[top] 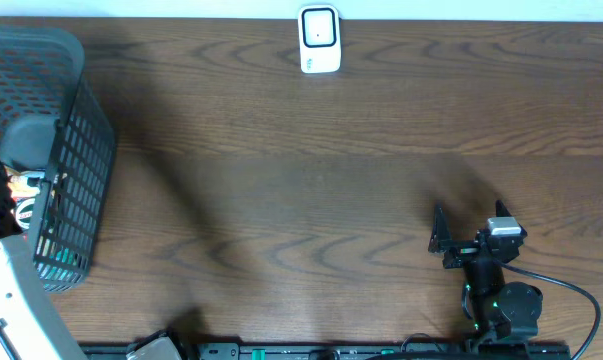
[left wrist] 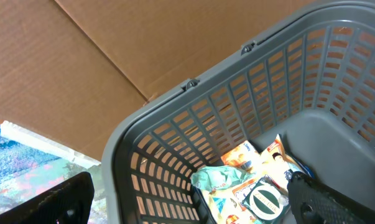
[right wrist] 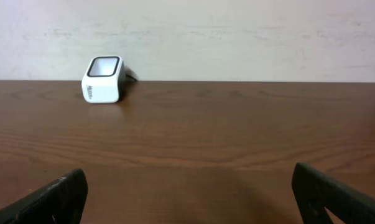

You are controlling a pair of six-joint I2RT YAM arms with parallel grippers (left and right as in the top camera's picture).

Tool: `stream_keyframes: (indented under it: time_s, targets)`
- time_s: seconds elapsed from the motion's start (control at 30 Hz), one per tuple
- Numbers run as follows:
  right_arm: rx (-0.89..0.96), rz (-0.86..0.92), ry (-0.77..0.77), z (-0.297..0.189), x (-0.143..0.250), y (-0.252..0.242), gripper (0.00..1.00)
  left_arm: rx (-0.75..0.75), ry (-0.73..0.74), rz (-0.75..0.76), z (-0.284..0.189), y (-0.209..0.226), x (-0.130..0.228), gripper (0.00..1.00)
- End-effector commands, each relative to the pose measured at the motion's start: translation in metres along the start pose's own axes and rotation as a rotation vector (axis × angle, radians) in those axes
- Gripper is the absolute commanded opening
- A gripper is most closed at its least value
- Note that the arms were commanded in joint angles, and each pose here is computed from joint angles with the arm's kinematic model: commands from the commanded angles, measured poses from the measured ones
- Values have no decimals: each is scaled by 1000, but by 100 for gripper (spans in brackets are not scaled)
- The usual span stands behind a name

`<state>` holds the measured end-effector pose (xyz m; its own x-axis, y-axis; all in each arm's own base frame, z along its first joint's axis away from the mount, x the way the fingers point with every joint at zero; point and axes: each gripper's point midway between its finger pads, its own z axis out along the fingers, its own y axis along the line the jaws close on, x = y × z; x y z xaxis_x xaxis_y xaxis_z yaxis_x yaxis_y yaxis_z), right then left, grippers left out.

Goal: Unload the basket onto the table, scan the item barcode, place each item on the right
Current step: 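Move the left gripper over the grey basket and lower into it, then grasp the green wet-wipe pack in the basket with the left gripper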

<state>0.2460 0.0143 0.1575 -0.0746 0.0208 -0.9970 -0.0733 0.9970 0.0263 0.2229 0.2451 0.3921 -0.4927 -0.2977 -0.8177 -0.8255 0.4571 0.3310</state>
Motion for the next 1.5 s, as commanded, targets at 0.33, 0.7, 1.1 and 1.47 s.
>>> stream_keyframes:
  time_s: [0.33,0.7,1.1,1.47]
  targets:
    - [-6,14,-1,0,0,1,99,-49,74,6,32,-1,8,98]
    - [-5,14,-1,0,0,1,99,-69,201,-141,71,4,33,98]
    - [-5,14,0,0,0,1,99,-27,507,-10,131,-41,101,98]
    - [-6,14,0,0,0,1,99,-114,672,-124,173,-60,149,97]
